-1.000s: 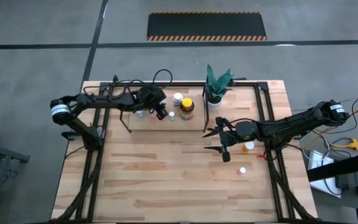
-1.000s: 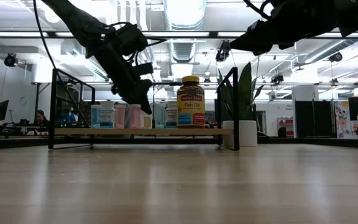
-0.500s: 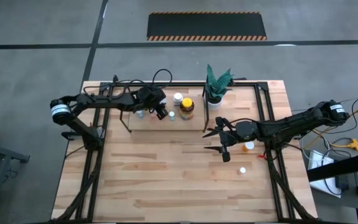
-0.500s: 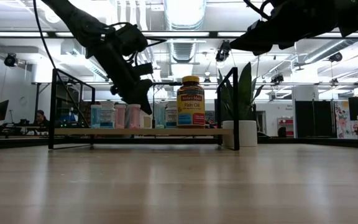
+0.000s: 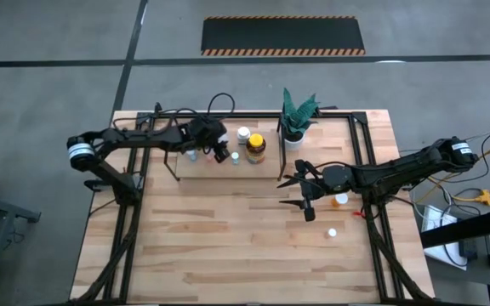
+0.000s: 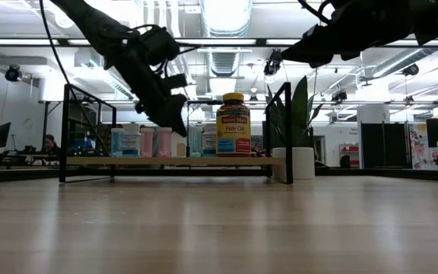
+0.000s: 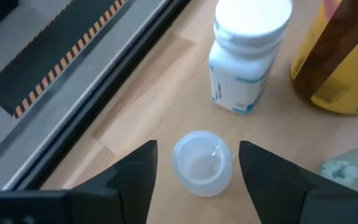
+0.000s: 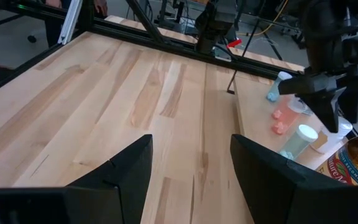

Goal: Pick and place medicine bottles onto shelf by color
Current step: Adjust the pink medicine on the shelf

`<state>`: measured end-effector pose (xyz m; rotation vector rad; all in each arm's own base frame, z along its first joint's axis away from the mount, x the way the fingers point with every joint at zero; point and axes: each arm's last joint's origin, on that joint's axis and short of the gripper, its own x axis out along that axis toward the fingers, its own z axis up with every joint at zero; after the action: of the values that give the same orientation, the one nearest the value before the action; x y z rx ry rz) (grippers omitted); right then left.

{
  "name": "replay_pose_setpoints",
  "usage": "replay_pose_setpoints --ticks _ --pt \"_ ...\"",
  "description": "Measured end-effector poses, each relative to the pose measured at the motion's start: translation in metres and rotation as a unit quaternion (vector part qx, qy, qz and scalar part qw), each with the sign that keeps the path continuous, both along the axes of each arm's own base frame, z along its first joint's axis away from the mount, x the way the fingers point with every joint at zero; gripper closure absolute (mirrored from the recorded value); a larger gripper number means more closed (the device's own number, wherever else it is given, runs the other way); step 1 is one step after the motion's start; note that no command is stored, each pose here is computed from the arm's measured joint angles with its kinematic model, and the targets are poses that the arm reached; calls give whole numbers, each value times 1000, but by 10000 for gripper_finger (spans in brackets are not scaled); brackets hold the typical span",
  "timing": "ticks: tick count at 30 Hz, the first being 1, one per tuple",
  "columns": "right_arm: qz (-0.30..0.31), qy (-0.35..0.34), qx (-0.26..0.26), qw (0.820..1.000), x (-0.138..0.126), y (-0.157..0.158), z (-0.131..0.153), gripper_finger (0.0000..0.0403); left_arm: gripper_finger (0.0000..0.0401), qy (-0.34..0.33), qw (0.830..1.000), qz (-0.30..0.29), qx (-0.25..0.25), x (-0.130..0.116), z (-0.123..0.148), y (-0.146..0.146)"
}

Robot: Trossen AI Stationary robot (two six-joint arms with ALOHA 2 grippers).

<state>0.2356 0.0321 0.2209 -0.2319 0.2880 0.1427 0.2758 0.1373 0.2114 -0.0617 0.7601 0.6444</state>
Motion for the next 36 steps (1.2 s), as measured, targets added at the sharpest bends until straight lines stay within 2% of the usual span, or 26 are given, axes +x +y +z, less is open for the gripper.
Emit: replay_pose_setpoints --ticks 4,10,17,21,24,36 --pt "0 0 0 1000 0 0 0 195 182 -12 1000 -14 15 -2 14 -5" --pt "0 0 0 1000 0 0 0 195 182 -85 995 -41 38 -3 53 -27" --pt "0 2 0 1000 0 0 0 195 182 -204 965 -149 70 9 89 -89" --pt "0 2 -1 1000 0 0 0 195 182 -221 950 -206 76 13 93 -120" --pt "0 3 0 1000 0 0 0 195 182 -228 945 -225 74 14 93 -131" --pt "-1 3 3 1000 0 0 0 195 182 -228 943 -234 68 15 92 -139"
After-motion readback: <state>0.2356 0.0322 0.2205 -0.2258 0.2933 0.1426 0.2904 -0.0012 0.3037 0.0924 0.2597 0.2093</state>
